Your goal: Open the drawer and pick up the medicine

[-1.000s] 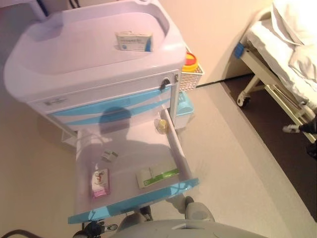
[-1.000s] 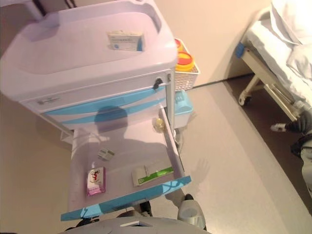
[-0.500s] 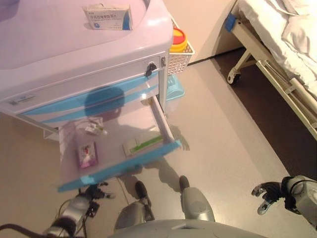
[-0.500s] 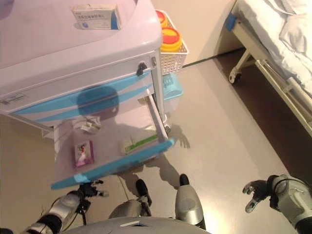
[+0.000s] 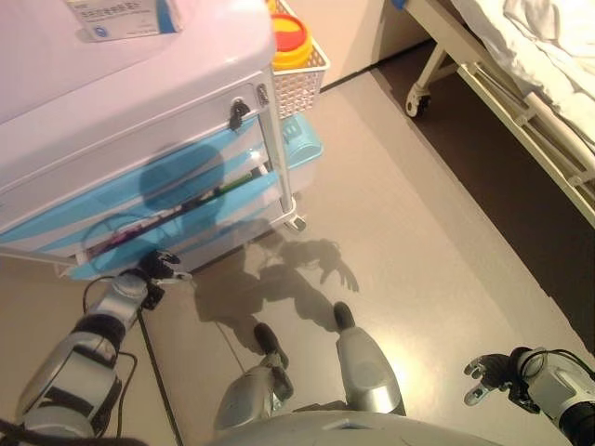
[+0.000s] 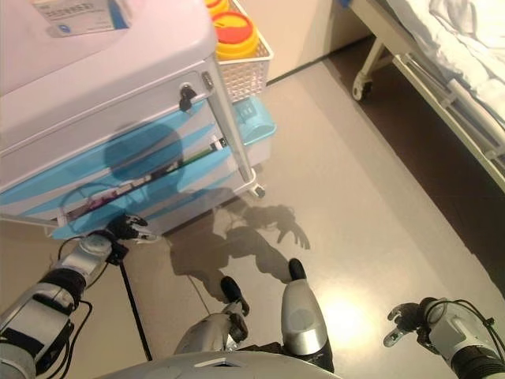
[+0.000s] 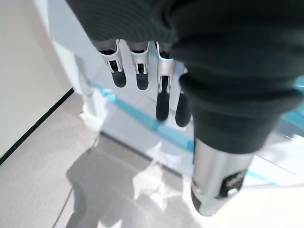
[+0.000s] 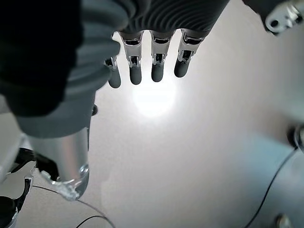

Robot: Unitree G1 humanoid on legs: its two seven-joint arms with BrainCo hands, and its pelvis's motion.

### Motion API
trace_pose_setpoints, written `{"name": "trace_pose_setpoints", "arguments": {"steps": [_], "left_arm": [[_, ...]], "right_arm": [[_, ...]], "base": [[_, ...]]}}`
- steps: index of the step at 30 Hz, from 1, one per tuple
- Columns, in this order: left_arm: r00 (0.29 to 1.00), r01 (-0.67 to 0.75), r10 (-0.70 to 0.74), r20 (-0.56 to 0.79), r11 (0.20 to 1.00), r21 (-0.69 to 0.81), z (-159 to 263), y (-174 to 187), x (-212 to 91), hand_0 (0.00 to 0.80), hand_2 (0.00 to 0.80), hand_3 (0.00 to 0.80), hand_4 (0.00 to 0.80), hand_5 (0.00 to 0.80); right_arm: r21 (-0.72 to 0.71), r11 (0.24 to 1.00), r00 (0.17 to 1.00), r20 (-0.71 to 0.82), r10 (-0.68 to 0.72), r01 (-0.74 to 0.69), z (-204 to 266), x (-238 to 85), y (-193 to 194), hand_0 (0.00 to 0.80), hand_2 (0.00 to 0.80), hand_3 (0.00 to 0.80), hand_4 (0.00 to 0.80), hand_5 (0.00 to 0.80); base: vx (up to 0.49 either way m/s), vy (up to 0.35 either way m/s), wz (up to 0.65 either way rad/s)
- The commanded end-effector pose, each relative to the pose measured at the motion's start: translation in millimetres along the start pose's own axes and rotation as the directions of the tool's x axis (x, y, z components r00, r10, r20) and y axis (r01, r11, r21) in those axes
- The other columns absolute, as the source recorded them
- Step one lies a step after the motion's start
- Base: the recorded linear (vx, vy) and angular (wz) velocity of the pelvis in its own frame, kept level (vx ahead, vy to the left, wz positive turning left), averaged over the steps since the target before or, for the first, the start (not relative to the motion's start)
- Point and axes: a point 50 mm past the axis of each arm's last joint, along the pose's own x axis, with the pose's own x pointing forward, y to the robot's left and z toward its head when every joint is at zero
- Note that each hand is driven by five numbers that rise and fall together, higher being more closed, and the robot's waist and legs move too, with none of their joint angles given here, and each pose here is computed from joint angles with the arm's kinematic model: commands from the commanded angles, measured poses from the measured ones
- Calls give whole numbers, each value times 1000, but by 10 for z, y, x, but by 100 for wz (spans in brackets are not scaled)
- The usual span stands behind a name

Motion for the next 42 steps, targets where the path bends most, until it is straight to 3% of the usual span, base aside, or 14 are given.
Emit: {"name": "trace_pose_setpoints", "arguments": {"steps": [1,8,13,18,22,24,28,33,35,39,42], "left_arm": [[983,-179,181,31,981,-76,153,652,-86,0,0,0,0,0],[967,-250,256,4,949,-191,309,1041,-160,0,0,0,0,0],[987,-136,152,60,969,-207,378,886,-114,0,0,0,0,0],[978,172,-132,163,950,-260,359,228,-43,0,0,0,0,0],[917,396,-354,182,860,-322,54,-566,-135,0,0,0,0,0],[876,480,-456,160,785,-392,-246,-1038,-284,0,0,0,0,0],[815,531,-572,90,676,-512,-771,-1593,-623,0,0,0,0,0],[781,516,-621,74,573,-637,-1122,-1803,-897,0,0,0,0,0],[772,482,-627,103,473,-737,-1210,-1852,-993,0,0,0,0,0],[767,473,-615,184,347,-810,-1163,-1954,-1032,0,0,0,0,0],[758,470,-610,230,267,-841,-1088,-2077,-1023,0,0,0,0,0]], "right_arm": [[23,997,996,-50,77,-76,-180,105,270,0,0,0,0,0],[70,994,996,-35,85,-82,-158,240,461,0,0,0,0,0],[72,995,998,-19,64,-63,-79,279,499,0,0,0,0,0],[93,996,998,58,-10,5,64,287,524,0,0,0,0,0],[217,975,978,192,-87,44,229,239,548,0,0,0,0,0],[329,944,957,268,-106,12,315,201,585,0,0,0,0,0],[466,881,898,419,-138,-81,481,129,645,0,0,0,0,0],[543,792,781,608,-142,-279,690,61,772,0,0,0,0,0],[546,733,719,686,-113,-405,775,70,915,0,0,0,0,0],[588,543,648,755,-101,-600,959,188,1117,0,0,0,0,0],[610,460,647,757,-98,-645,1079,300,1203,0,0,0,0,0]], "base": [[-75,44,-3],[-51,19,0],[-20,-26,0],[-43,-102,4],[23,-87,25],[57,-110,20],[68,-96,22],[66,-51,21],[30,-22,11],[-14,2,16],[-32,-6,17]]}}
